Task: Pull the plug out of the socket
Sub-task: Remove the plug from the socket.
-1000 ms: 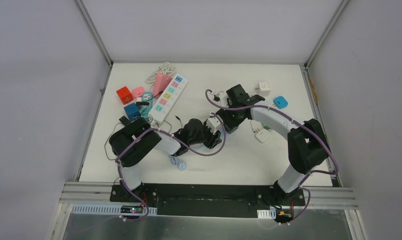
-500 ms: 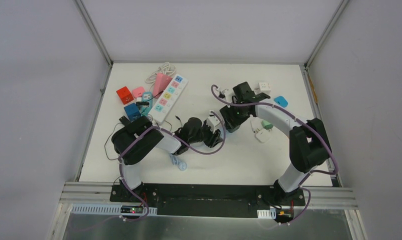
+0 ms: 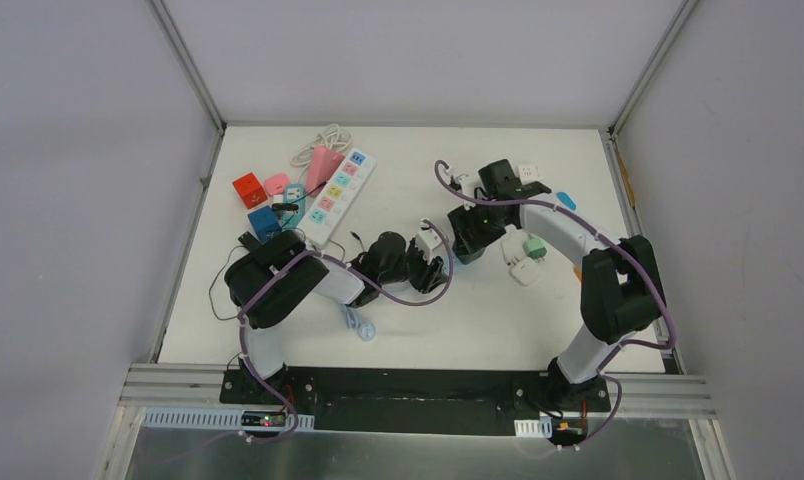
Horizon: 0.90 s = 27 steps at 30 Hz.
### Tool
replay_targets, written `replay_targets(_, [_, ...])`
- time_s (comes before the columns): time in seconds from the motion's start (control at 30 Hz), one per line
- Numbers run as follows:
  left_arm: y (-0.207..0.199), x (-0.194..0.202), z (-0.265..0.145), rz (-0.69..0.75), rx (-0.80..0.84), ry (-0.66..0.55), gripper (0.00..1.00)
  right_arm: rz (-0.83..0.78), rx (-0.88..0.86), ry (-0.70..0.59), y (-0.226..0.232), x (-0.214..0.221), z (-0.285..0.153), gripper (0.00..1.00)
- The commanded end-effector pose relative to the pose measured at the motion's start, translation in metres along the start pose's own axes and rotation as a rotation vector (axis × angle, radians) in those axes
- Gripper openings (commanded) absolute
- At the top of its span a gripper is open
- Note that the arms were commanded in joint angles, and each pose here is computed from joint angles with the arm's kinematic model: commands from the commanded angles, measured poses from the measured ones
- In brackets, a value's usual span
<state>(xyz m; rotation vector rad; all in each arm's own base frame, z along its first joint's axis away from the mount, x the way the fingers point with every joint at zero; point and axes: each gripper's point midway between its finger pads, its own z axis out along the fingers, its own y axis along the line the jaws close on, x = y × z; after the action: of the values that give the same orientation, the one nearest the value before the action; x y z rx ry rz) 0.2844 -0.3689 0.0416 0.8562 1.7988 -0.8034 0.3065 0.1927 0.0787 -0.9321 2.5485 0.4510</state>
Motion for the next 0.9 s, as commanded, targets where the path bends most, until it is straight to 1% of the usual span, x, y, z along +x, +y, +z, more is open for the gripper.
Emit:
replay_targets(0.0, [0.019,0.065,-0.013,-0.061,-0.051,0.217,0.00,0.046,-0.201,-0.102,0.025,-0.018,-0.036,0.00])
replay_targets(0.1, [0.018,0.063,-0.013,-0.061,-0.044,0.224,0.00,0.059,-0.239,-0.100,0.031,-0.020,-0.035,0.00])
replay_targets(0.2, [0.018,0.061,-0.012,-0.056,-0.043,0.224,0.00,-0.041,-0.147,-0.089,0.036,-0.020,-0.032,0.00])
replay_targets(0.27, [0.018,0.060,-0.009,-0.059,-0.039,0.228,0.00,-0.144,-0.093,-0.068,0.052,-0.022,-0.026,0.00])
replay_targets(0.33, [0.017,0.059,-0.005,-0.063,-0.034,0.237,0.00,-0.213,-0.055,-0.046,0.064,-0.023,-0.018,0.00])
replay_targets(0.47, [0.019,0.058,-0.002,-0.068,-0.044,0.244,0.00,-0.268,-0.039,-0.019,0.080,-0.023,-0.010,0.00])
replay_targets(0.57, [0.020,0.059,-0.002,-0.073,-0.049,0.249,0.00,-0.262,-0.026,-0.026,0.077,-0.024,-0.014,0.00])
replay_targets(0.63, [0.020,0.061,-0.001,-0.076,-0.050,0.254,0.00,-0.231,-0.038,-0.040,0.071,-0.025,-0.019,0.00])
replay_targets(0.87, [0.021,0.066,-0.004,-0.072,-0.053,0.262,0.00,-0.015,-0.160,-0.126,0.036,-0.025,-0.049,0.00])
